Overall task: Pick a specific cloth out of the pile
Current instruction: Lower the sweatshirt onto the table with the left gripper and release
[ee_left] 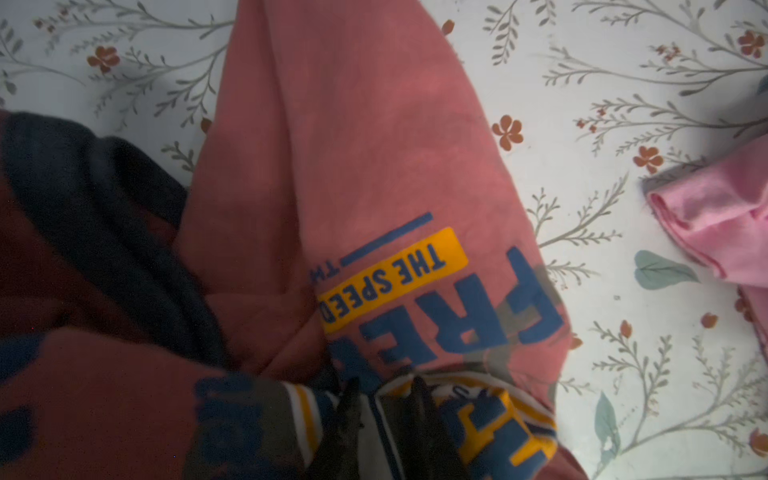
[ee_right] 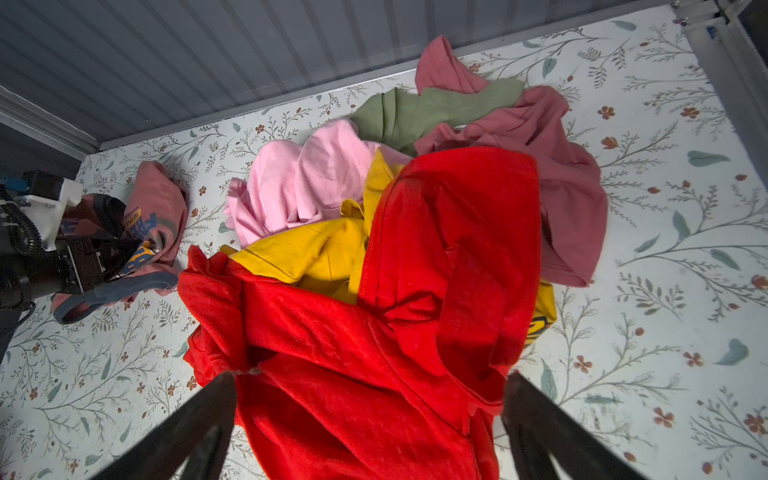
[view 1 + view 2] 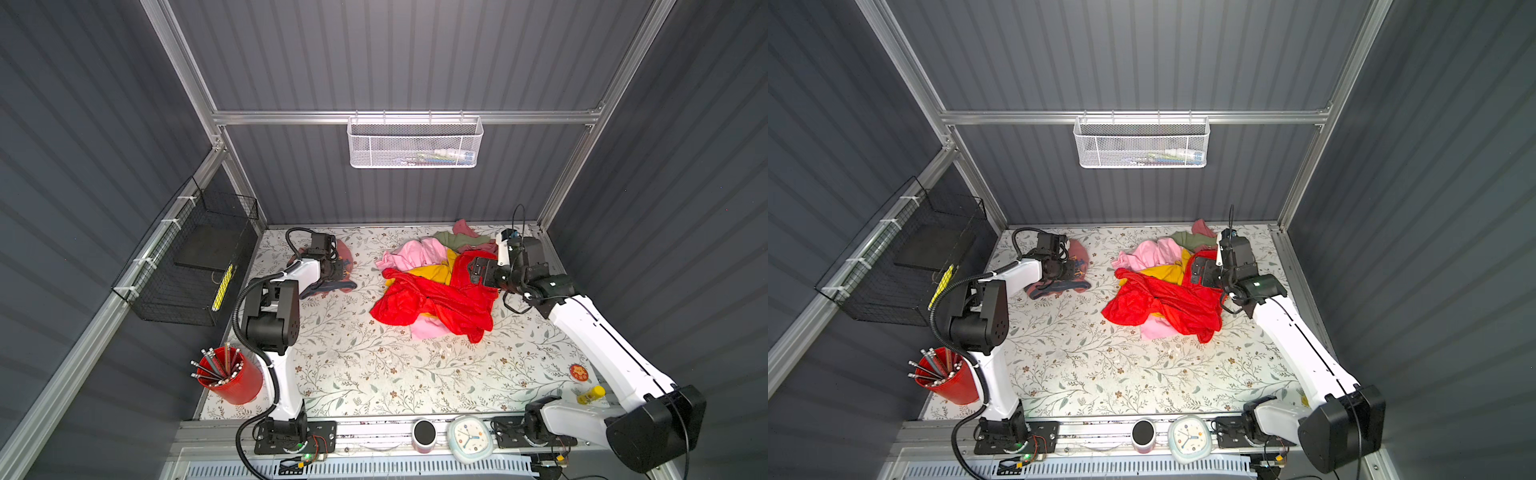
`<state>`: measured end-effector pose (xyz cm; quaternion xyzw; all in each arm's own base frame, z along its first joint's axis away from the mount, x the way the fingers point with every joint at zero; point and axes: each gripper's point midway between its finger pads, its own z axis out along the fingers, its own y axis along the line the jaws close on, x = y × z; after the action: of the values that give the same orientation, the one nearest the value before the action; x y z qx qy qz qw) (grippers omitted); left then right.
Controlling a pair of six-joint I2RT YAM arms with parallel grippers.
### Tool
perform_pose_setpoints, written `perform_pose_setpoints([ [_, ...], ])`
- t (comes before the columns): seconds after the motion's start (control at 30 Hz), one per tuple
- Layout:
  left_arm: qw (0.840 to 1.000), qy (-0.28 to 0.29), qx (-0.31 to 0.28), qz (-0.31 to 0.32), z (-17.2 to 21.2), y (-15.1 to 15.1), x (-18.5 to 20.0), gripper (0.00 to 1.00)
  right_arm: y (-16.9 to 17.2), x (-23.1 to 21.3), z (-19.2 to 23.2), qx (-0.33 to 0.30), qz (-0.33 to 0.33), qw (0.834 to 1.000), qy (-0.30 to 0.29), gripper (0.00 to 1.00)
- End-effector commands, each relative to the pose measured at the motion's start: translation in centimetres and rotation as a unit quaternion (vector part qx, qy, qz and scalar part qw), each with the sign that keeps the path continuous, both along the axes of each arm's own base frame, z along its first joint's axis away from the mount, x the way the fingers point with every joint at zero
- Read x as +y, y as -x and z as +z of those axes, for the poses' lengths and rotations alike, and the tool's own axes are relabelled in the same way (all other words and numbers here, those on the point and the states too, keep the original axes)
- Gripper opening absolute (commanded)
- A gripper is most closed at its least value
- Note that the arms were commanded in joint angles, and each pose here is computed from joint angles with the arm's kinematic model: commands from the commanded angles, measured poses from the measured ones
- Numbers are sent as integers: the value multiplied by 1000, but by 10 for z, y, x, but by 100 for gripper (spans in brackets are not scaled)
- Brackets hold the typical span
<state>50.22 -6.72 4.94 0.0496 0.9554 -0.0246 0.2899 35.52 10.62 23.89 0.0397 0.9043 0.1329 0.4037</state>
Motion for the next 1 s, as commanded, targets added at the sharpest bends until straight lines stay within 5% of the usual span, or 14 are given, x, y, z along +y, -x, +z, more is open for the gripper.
perform_pose_setpoints([
  [0.0,997,-10,68,30,-35,20,10,27,4,-7,-9,12,-3,1000,17,99],
  [0.17,999,-15,31,39,-10,3,14,40,9,-10,-7,9,-5,1000,21,99],
  [0.37,998,-19,-28,57,38,6,22,77,14,-20,-7,-4,-10,1000,29,99],
  [0.53,995,3,-91,49,89,13,18,96,16,-41,-5,-43,-10,997,71,99],
  [0.8,985,43,-161,35,136,48,12,100,18,-92,-12,-146,-67,982,100,99],
  [0.97,981,10,-181,69,128,82,33,100,21,-112,-34,-196,-111,968,106,99],
])
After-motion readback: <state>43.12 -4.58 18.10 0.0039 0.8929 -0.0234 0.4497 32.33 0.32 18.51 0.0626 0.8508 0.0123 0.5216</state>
